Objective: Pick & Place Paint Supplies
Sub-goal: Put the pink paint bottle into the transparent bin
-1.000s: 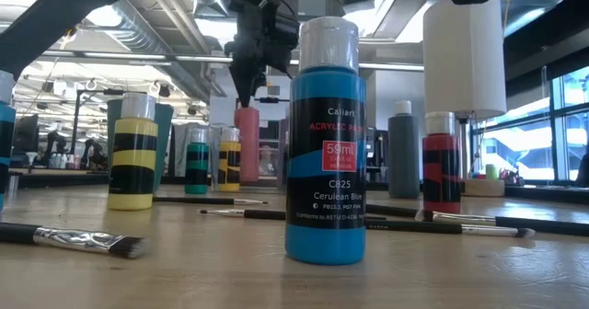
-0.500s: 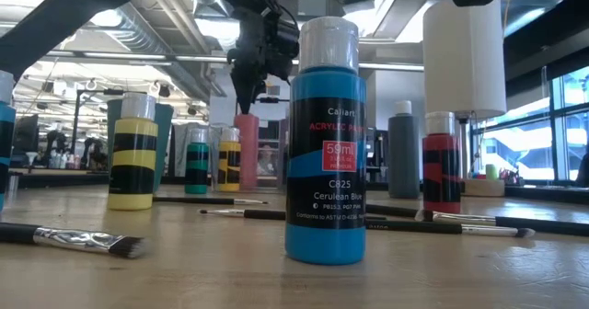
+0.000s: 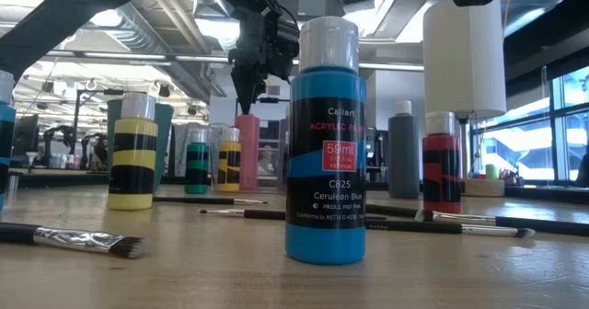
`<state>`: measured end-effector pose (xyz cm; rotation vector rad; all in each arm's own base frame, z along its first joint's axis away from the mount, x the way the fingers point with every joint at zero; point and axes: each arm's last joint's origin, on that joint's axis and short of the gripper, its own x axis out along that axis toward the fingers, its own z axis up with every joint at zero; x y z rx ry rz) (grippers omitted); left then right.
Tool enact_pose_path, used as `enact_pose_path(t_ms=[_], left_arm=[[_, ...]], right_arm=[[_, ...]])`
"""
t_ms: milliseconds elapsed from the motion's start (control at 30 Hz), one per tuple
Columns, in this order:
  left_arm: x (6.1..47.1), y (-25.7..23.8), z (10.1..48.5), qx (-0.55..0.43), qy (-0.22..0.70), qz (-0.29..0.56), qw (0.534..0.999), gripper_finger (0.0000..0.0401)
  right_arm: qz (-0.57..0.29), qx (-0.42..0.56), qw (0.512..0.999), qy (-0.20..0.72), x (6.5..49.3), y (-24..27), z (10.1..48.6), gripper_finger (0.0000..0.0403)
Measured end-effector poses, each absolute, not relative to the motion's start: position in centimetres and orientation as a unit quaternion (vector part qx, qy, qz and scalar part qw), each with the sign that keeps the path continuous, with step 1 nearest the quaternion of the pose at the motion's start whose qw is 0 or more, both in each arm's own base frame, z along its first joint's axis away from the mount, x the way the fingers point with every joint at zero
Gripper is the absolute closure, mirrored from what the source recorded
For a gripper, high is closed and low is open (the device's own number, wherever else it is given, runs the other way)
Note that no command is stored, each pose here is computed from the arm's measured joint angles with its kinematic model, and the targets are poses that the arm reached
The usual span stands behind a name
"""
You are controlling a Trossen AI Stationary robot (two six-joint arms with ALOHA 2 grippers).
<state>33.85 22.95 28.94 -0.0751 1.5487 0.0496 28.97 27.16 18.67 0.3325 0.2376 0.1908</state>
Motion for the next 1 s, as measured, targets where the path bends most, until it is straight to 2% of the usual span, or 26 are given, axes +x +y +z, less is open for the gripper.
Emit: enact_pose_path(t_ms=[367, 567, 1000], left_arm=[[33.71, 22.91, 29.1, -0.016, 0.707, 0.025, 0.707, 0.0231], [33.54, 23.17, 29.12, 0.009, 0.725, 0.064, 0.686, 0.0231], [33.66, 22.93, 29.18, -0.021, 0.71, 0.046, 0.703, 0.023]], right_arm=[[0.095, 0.164, 0.975, 0.119, 28.95, 27.18, 18.65, 0.0166], [0.093, 0.161, 0.974, 0.127, 28.92, 27.14, 18.46, 0.0166], [0.092, 0.162, 0.974, 0.127, 28.92, 27.14, 18.46, 0.0166]])
